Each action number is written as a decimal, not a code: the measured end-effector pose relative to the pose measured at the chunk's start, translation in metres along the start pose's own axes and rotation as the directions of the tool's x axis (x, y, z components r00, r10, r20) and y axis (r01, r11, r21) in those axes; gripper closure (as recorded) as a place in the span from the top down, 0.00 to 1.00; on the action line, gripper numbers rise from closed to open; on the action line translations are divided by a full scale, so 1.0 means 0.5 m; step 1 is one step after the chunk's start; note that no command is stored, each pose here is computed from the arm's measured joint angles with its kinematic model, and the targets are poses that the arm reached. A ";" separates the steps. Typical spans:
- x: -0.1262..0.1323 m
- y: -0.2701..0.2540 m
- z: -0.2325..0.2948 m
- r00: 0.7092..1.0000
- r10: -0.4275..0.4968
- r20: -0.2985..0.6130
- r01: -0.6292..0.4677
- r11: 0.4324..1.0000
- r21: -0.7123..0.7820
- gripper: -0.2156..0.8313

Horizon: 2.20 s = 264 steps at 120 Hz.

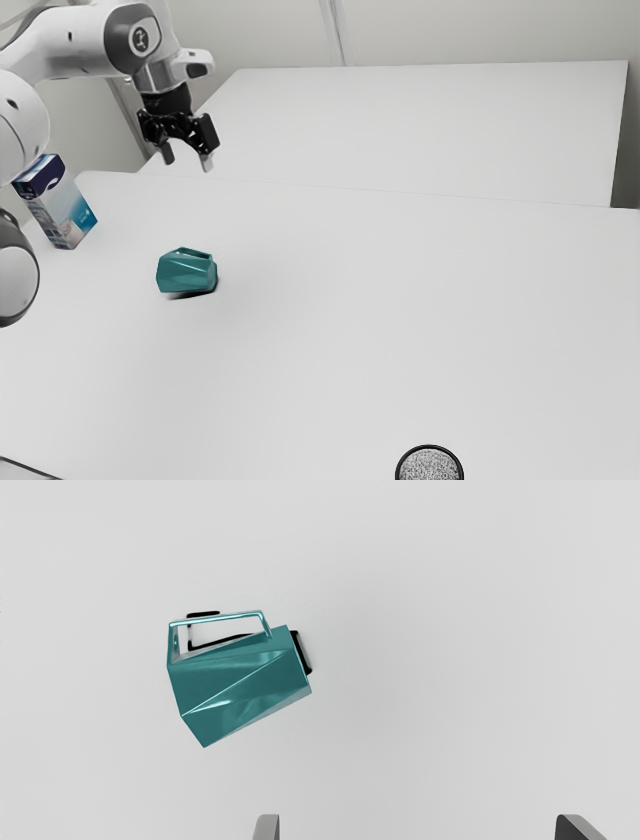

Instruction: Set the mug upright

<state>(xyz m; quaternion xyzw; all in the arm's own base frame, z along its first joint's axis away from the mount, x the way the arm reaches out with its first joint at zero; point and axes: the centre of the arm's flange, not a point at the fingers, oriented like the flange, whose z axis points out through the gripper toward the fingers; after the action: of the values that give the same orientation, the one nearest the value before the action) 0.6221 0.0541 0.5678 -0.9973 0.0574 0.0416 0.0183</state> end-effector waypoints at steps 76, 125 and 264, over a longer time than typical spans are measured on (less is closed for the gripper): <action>-0.127 -0.175 0.156 0.990 -0.100 0.095 0.118 0.972 -0.205 0.79; -0.174 -0.295 0.353 0.993 -0.102 0.055 0.114 0.947 -0.301 0.79; -0.168 -0.429 0.547 0.954 -0.089 -0.287 -0.104 0.799 -0.592 0.79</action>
<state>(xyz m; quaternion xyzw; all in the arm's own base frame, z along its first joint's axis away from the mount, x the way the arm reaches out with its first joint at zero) 0.5419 0.2879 0.3094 -0.9455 0.0473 -0.0945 -0.3080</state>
